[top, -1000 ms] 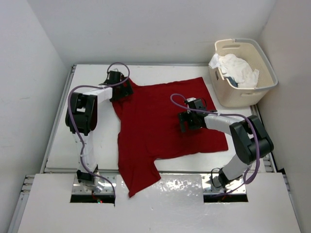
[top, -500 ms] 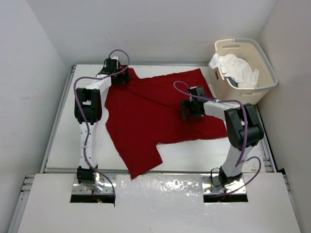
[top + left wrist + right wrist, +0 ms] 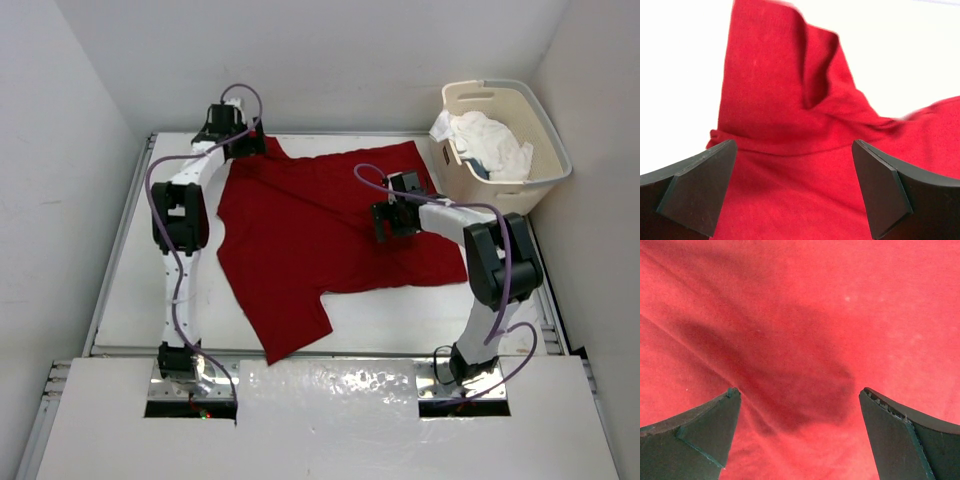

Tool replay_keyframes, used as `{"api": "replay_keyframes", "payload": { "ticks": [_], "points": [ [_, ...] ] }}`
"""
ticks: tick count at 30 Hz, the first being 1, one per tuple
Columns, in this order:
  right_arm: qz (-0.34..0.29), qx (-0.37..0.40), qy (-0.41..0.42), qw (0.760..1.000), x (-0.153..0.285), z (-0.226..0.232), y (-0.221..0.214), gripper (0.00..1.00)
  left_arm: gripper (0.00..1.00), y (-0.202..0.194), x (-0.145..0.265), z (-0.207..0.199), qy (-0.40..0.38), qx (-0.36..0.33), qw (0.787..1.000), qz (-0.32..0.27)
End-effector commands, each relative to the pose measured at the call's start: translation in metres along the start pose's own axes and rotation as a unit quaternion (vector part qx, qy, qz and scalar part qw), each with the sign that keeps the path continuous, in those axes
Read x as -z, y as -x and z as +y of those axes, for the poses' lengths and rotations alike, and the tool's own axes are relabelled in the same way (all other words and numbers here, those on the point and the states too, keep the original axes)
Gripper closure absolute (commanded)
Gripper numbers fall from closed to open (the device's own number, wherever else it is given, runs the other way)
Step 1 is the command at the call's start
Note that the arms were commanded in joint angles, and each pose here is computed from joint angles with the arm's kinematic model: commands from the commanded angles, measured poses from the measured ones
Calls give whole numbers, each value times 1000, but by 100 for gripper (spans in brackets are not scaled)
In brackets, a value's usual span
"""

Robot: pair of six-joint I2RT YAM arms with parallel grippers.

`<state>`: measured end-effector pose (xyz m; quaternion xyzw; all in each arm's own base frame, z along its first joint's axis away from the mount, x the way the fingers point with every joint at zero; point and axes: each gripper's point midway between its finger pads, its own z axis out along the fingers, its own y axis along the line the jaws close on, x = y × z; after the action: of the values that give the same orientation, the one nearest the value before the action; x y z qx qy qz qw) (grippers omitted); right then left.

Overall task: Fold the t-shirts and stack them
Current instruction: Flatten out the tshirt

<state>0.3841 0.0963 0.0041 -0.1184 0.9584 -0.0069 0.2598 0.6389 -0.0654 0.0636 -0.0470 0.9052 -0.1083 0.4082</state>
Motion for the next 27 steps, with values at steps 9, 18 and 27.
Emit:
{"api": "replay_keyframes", "payload": {
  "ticks": [9,18,27],
  "points": [
    [-68,-56,-30,996,28,-12,31,1,0,-7,119,-35,-26,97,994,-33],
    [-34,-113,-35,992,23,-32,-8,1,0,-116,94,-28,3,128,990,65],
    [18,-143,-9,990,16,-15,-62,1,0,-132,48,29,93,110,982,119]
  ]
}}
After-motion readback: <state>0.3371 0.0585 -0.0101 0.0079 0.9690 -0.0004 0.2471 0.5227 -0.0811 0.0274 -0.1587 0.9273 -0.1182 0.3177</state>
